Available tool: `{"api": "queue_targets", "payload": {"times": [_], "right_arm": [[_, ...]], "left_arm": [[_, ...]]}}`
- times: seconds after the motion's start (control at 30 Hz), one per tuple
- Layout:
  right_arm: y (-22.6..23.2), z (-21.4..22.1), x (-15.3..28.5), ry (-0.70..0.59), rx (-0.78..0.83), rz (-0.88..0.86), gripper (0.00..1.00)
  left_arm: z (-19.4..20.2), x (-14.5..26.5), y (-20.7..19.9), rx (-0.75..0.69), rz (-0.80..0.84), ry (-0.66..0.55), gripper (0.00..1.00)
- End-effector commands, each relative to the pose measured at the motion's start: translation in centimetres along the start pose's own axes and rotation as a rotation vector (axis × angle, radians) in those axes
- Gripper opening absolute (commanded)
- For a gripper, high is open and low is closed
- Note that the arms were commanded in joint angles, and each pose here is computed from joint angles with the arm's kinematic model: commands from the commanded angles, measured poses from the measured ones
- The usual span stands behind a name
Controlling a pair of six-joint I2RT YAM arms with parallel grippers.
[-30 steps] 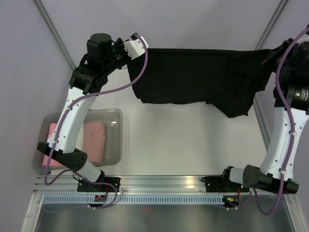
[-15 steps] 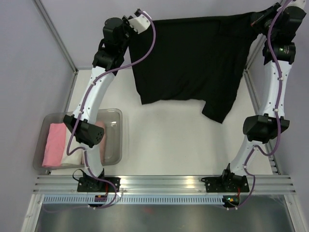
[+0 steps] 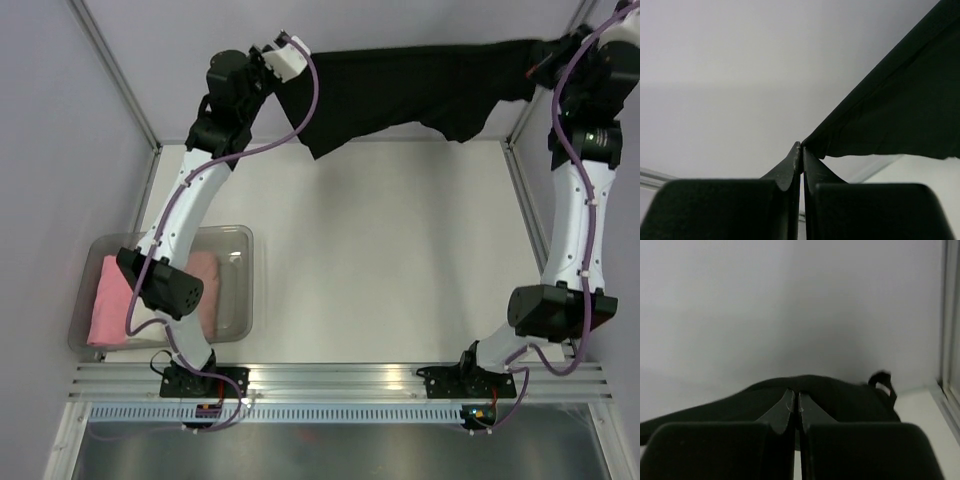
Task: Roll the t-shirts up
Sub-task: Flatten the tshirt
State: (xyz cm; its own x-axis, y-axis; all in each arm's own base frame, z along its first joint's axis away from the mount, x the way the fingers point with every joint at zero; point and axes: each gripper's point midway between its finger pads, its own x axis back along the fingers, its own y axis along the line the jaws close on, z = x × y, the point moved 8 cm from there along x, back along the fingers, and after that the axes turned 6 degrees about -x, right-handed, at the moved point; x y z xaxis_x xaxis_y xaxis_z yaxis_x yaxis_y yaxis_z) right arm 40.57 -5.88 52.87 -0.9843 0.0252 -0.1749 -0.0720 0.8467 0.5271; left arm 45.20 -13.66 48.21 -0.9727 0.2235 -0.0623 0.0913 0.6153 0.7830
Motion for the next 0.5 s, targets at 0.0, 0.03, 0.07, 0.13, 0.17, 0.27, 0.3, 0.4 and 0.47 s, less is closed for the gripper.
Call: {"api": "queue_targets", "payload": {"times": [0.0,0.03,0.07,0.13,0.17,0.27,0.3,0.4,0.47], "right_arm": [[-4.3,4.9,3.6,0.155,0.078,0.179,0.00],[-5.0,6.3,4.6,0.184,0.079,0.214,0.00],[-7.8,10.8,6.0,0.295,0.050,0.293,0.00],[-8.4,12.7,9.6,0.326,0.029,0.356,0.00],[-10.5,16.5,11.7,0.419,0.002,0.426,0.00],[-12.4,20.9,17.1,0.524,-0.022,0.540,0.00],[-12.6,21.6,18.4,0.542,-0.030,0.558,0.00],[-14.3,26.2,22.0,0.680,-0.114,0.657,0.00],[-15.3,29.1,23.9,0.750,-0.167,0.707,0.00]], "left_arm": [[1.0,2.8,-0.7,0.018,0.081,0.025,0.02],[2.5,3.9,-2.7,0.006,0.153,0.054,0.02],[3.2,4.3,-4.1,-0.004,0.213,0.045,0.02],[6.3,5.5,-8.5,-0.024,0.351,0.101,0.02],[6.6,6.7,-9.3,-0.030,0.400,0.078,0.02],[10.5,9.7,-15.3,-0.059,0.632,0.131,0.02],[11.1,10.8,-16.2,-0.064,0.670,0.137,0.02],[14.9,14.1,-21.0,-0.070,0.827,0.207,0.02],[16.9,16.1,-23.5,-0.069,0.911,0.249,0.02]]}}
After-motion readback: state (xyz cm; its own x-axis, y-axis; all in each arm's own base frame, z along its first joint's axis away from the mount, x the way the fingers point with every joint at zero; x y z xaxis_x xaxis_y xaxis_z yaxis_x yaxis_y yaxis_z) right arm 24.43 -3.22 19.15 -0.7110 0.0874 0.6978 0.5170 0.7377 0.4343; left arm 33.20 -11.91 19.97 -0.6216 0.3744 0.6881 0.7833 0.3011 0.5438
